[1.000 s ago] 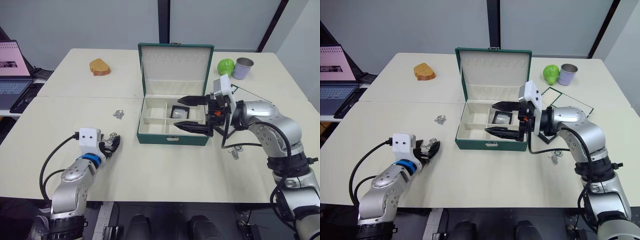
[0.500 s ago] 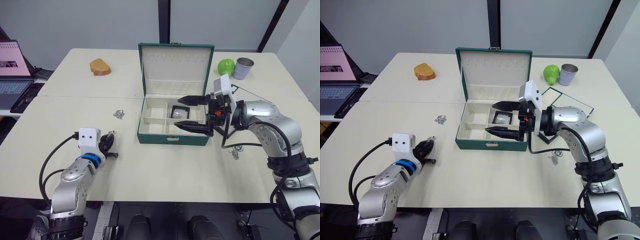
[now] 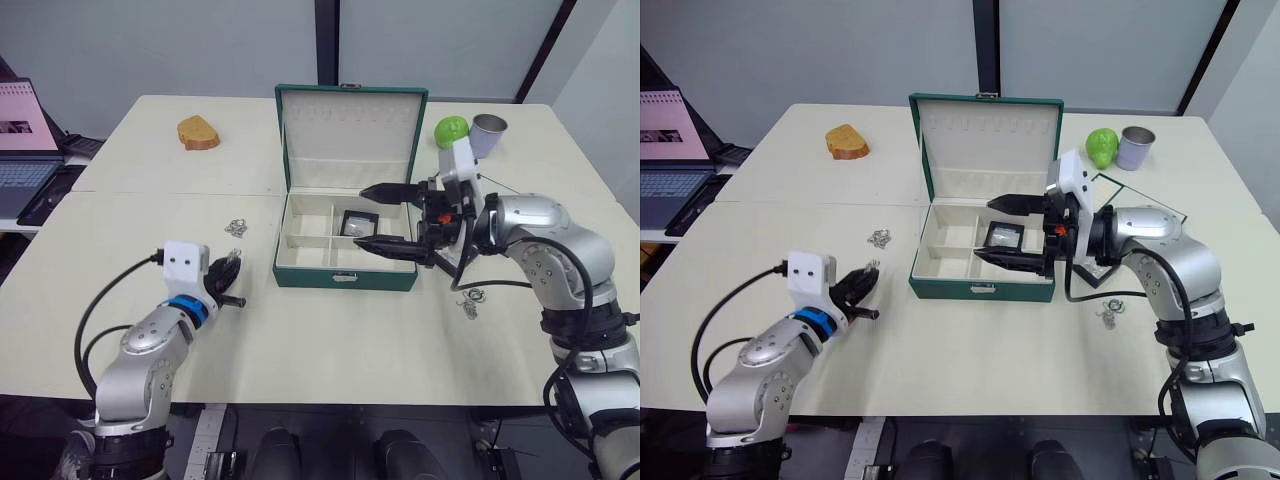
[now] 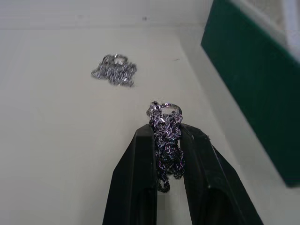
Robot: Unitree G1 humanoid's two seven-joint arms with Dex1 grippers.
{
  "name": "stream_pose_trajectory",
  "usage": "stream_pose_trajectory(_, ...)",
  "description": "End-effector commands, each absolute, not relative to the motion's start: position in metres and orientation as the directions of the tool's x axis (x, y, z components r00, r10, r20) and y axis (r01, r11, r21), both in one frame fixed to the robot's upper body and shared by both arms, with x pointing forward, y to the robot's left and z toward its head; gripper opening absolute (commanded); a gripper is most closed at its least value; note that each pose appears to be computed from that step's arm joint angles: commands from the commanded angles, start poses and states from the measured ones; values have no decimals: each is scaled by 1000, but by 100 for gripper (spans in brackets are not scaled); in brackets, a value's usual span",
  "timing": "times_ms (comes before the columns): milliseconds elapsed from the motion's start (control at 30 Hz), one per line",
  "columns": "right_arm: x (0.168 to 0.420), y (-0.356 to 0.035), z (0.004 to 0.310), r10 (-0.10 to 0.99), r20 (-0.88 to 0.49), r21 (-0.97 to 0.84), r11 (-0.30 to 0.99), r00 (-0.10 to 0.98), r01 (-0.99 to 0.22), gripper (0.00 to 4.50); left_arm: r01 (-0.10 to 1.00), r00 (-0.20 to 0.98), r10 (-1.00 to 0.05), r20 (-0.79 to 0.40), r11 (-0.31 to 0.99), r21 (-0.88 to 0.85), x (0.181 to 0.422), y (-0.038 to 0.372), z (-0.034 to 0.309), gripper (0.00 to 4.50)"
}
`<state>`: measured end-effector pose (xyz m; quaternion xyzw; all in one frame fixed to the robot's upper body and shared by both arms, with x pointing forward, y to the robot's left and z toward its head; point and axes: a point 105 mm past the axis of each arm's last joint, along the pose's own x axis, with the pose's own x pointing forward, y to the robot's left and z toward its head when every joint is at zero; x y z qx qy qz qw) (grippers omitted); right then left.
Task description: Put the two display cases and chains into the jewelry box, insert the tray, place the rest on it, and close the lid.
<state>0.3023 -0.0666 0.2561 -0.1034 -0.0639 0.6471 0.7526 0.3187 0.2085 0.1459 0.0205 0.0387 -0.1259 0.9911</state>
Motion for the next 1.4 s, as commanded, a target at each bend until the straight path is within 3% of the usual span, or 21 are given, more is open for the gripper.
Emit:
stream_pose_trajectory(33,298,-71,272,990,-17,-292,130,142,-948,450,309,951,-309,-5,949,64,311,195,183,40)
stream_pose_trajectory(300,308,-79,277,984,-19,-309,161,176,-937,450,392,915,-396,77,918,60,313,166,222,40)
stream_pose_trajectory(567,323,-100,289,959,-15,-351,260,283,-899,450,416,901,-411,141,909,-4,341,131,232,40)
stream_pose_trajectory(967,326,-114,292,939,-10,-356,319,344,-879,450,327,943,-326,68,945,-2,381,102,216,40)
stream_pose_trajectory(1400,325,-115,293,935,-9,-354,329,354,-876,450,341,940,-341,17,940,5,390,91,201,40)
